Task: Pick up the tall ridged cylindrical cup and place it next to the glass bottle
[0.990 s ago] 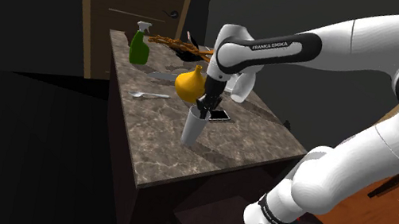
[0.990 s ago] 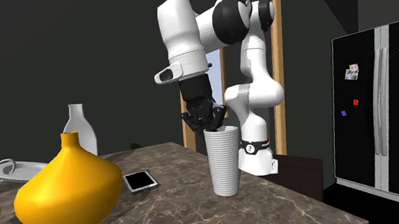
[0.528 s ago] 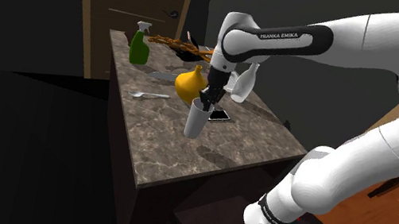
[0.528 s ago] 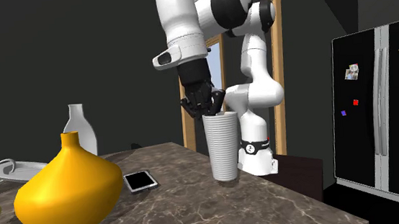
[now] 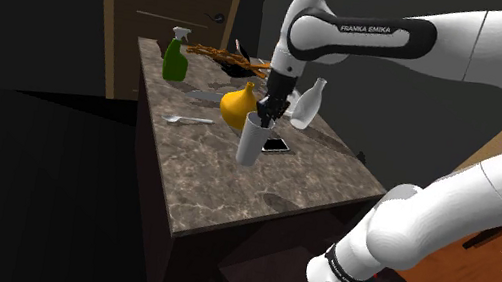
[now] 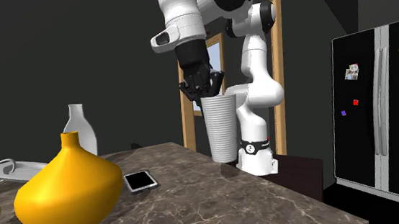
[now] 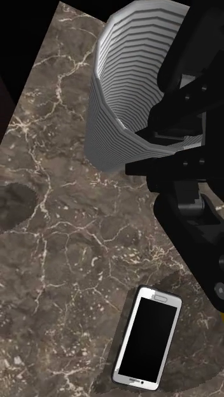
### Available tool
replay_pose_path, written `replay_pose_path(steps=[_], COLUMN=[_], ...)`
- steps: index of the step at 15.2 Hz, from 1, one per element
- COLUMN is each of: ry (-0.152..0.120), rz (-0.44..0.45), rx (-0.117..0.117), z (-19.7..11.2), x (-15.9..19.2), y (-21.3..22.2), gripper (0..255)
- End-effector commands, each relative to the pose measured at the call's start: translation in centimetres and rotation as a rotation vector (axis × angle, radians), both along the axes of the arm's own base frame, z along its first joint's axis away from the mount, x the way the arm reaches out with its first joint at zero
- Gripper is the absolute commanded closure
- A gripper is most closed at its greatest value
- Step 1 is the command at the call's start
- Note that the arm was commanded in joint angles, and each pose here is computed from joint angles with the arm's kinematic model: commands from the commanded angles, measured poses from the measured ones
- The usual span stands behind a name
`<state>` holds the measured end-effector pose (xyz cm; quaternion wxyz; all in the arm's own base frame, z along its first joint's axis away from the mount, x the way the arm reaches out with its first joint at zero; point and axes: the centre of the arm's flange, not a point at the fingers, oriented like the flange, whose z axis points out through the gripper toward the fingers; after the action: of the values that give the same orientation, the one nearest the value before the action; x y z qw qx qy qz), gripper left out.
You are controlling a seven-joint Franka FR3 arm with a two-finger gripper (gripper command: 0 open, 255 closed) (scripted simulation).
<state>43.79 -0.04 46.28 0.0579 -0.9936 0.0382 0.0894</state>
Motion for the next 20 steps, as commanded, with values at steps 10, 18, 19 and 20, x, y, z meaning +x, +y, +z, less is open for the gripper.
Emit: replay_pose_path(steps=[10, 18, 19, 20], ry=[0.001, 0.001, 0.001, 0.001], rz=[0.0, 0.0, 0.0, 0.0], rx=[0.0, 0.0, 0.0, 0.0], z=[5.8, 10.0, 10.5, 11.1], x=[-0.1, -0.1, -0.1, -0.1], y=[0.1, 0.1, 0.1, 0.1], gripper=[255, 255, 255, 255])
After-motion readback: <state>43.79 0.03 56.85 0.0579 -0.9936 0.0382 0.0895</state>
